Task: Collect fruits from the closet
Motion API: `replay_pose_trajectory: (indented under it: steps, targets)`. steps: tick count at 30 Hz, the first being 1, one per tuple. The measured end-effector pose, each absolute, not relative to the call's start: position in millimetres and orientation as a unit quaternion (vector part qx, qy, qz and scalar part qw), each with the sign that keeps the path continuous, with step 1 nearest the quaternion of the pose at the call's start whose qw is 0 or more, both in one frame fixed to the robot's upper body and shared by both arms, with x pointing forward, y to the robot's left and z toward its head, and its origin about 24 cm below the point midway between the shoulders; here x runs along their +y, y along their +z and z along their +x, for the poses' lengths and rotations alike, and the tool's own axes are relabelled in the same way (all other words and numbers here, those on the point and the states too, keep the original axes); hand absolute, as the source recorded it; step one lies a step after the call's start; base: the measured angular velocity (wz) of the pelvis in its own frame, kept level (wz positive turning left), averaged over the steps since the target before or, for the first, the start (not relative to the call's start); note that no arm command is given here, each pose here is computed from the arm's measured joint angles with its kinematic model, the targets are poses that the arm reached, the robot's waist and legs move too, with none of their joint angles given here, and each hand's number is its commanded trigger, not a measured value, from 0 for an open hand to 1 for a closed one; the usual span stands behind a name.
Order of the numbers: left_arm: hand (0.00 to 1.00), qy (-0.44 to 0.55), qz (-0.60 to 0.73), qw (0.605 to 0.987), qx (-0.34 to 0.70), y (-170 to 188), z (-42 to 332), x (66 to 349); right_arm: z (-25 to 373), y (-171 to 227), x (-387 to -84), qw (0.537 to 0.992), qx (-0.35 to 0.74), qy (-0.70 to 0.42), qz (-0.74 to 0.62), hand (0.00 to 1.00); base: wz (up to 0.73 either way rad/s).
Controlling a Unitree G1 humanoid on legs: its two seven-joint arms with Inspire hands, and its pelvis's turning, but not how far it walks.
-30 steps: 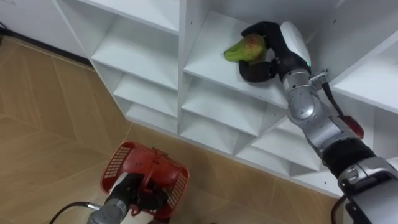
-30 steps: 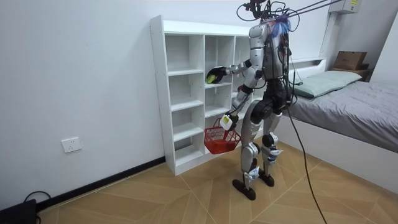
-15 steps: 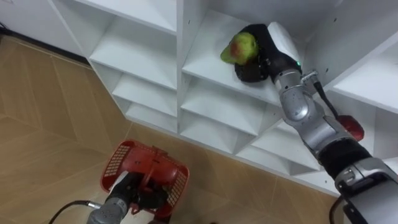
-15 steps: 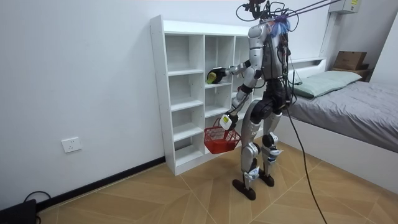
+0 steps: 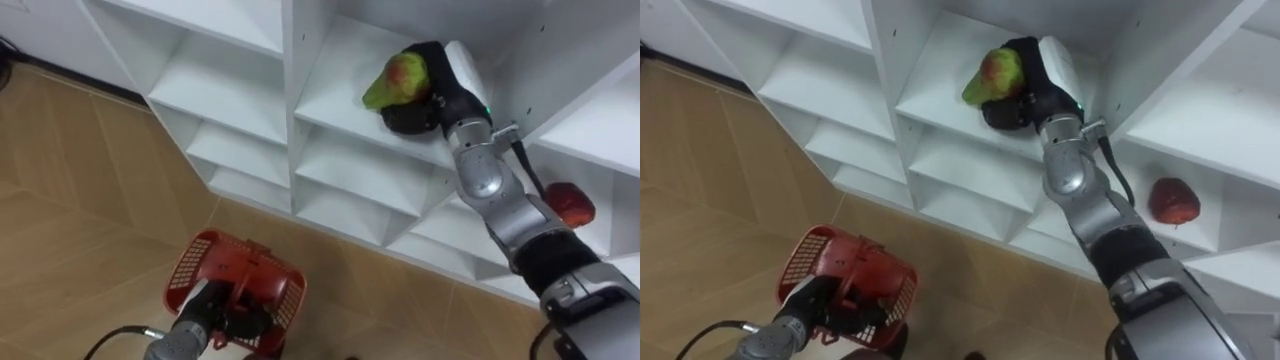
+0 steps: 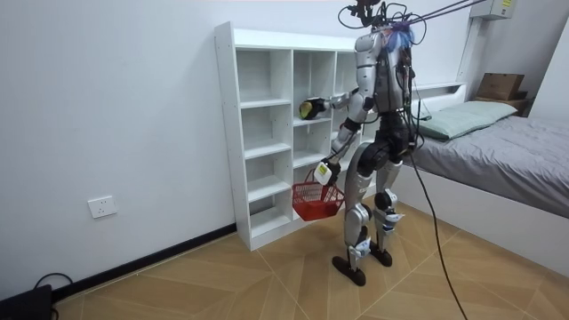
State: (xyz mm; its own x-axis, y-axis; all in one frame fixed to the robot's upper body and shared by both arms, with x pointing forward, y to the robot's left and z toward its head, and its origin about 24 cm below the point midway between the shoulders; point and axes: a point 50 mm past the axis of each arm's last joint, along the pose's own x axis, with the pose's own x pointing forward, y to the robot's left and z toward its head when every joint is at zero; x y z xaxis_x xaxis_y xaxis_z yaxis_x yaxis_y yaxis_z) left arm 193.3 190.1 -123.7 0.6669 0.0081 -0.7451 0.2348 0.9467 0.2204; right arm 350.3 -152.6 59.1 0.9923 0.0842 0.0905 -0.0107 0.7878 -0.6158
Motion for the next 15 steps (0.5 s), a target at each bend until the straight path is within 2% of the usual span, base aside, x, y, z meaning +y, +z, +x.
replay_pose_trajectory:
  steps: [5, 12, 15]
  targets:
    - [1.0, -0.061, 0.145, 0.899, 0.408, -127.0, 189.0, 189.0, 334.8, 39.9, -145.4, 0.952, -0.043, 0.046, -0.298, 1.0, -0.04]
    - [1.0, -0.046, 0.129, 0.899, 0.416, -131.2, 183.4, 187.1, 288.5, 3.3, -135.8, 0.958, -0.018, 0.109, -0.265, 1.0, -0.07]
    - [1.0, -0.045, 0.122, 0.9, 0.415, -131.8, 182.2, 184.5, 265.9, -22.5, -137.9, 0.954, 0.039, 0.138, -0.264, 1.0, -0.25]
